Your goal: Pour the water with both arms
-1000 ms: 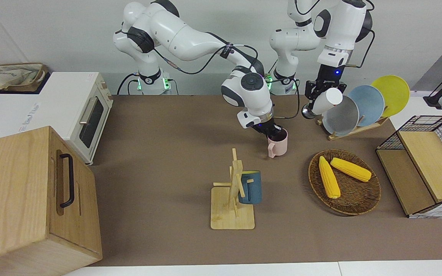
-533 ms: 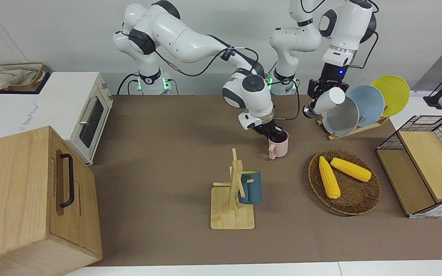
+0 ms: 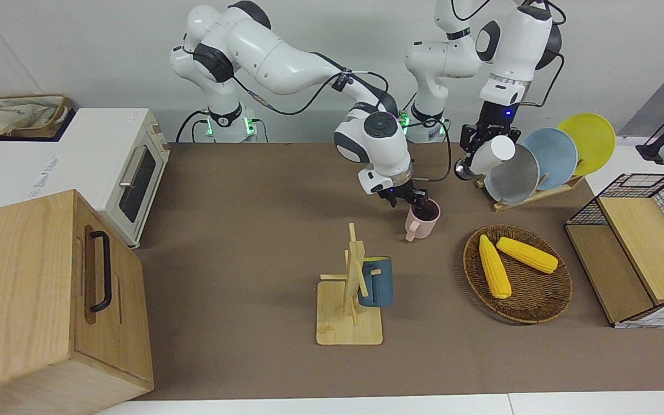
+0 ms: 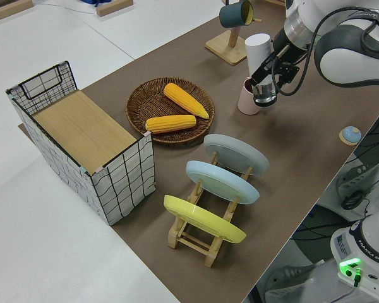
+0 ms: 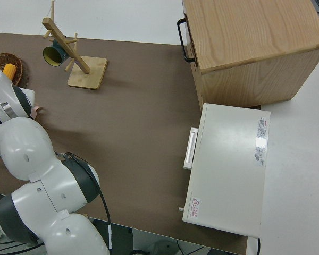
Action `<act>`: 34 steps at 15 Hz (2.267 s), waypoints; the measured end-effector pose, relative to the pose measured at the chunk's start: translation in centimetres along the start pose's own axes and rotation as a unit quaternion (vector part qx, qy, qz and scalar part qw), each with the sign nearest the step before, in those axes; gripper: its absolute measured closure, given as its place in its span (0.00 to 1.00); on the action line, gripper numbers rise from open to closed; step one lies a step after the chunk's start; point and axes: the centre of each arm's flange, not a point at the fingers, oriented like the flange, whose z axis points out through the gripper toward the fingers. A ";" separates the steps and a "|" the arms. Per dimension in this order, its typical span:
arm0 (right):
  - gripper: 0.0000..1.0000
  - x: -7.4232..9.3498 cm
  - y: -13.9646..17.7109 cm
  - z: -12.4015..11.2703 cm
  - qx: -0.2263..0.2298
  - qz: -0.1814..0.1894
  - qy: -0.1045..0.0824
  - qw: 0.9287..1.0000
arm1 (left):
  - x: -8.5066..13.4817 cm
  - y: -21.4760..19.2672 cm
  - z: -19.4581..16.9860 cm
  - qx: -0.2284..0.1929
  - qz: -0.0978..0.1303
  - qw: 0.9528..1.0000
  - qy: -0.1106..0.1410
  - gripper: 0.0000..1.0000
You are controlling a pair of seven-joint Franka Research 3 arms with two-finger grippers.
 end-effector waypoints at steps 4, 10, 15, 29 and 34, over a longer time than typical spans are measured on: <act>0.01 0.4 -0.6 -1.1 0.009 0.004 0.003 1.000 | -0.1 0.2 0.1 0.001 0.003 1.000 -0.002 0.37; 0.00 2.3 -0.7 -6.0 -0.051 -0.022 0.005 0.998 | -1.4 2.3 1.6 0.005 0.021 1.000 -0.018 0.37; 0.00 6.6 2.0 -13.3 -0.107 -0.158 0.024 0.981 | -2.5 4.2 2.5 0.010 0.043 0.999 -0.029 0.37; 0.00 25.9 18.1 -28.7 -0.245 -0.404 0.043 0.880 | -4.6 9.0 6.6 0.006 0.091 0.993 -0.079 0.37; 0.00 28.2 23.3 -34.1 -0.197 -0.341 0.047 0.918 | -4.3 9.2 8.5 0.010 0.092 0.991 -0.099 0.37</act>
